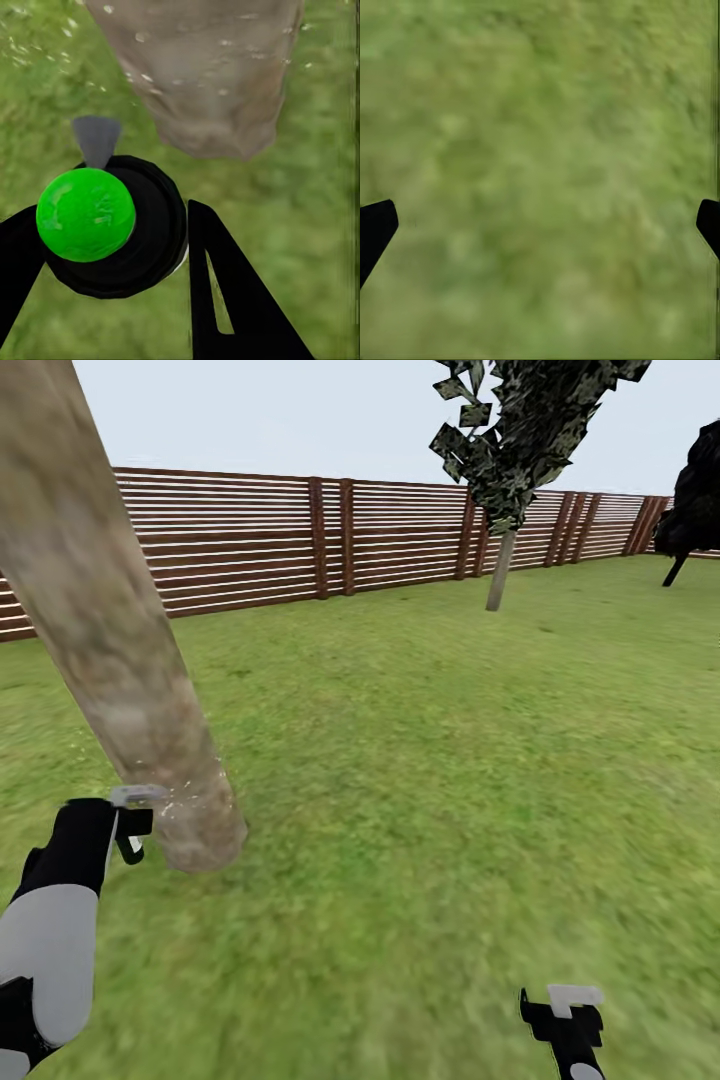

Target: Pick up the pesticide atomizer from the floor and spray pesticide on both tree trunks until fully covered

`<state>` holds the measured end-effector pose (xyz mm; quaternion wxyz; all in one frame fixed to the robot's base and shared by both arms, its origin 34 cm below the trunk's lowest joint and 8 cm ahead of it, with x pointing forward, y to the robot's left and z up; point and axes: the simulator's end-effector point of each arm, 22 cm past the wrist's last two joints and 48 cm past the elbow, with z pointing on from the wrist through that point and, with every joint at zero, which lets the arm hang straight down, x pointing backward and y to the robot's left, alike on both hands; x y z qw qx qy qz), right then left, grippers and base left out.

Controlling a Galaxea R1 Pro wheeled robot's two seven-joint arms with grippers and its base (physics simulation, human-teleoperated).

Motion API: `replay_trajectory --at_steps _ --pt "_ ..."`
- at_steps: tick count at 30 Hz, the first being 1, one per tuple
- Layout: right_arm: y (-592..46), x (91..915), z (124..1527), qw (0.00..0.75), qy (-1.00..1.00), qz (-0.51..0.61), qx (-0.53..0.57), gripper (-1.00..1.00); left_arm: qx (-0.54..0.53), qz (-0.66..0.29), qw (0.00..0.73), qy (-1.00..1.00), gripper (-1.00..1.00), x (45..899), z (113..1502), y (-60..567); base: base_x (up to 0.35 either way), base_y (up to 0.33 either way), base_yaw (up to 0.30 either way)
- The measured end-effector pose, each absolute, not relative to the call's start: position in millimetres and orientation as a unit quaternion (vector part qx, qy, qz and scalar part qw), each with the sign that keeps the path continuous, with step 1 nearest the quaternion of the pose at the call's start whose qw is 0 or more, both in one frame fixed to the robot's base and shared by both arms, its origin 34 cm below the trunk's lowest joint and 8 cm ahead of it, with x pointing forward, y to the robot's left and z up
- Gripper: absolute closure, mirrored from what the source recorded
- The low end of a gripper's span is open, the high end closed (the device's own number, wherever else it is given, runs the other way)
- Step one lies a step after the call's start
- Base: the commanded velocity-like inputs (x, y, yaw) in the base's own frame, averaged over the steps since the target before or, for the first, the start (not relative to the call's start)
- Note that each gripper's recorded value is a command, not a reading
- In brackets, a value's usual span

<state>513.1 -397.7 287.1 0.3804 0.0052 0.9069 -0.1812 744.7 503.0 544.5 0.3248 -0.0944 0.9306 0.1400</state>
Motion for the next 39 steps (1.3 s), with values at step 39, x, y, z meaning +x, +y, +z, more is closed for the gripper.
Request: replay_trajectory --at_steps 39 --pt "-398 513 287 0.38 0.907 -0.181 0.005 -1.0 -0.1 0.149 0.317 0.931 1.0 738 540 512 0.107 -0.257 0.071"
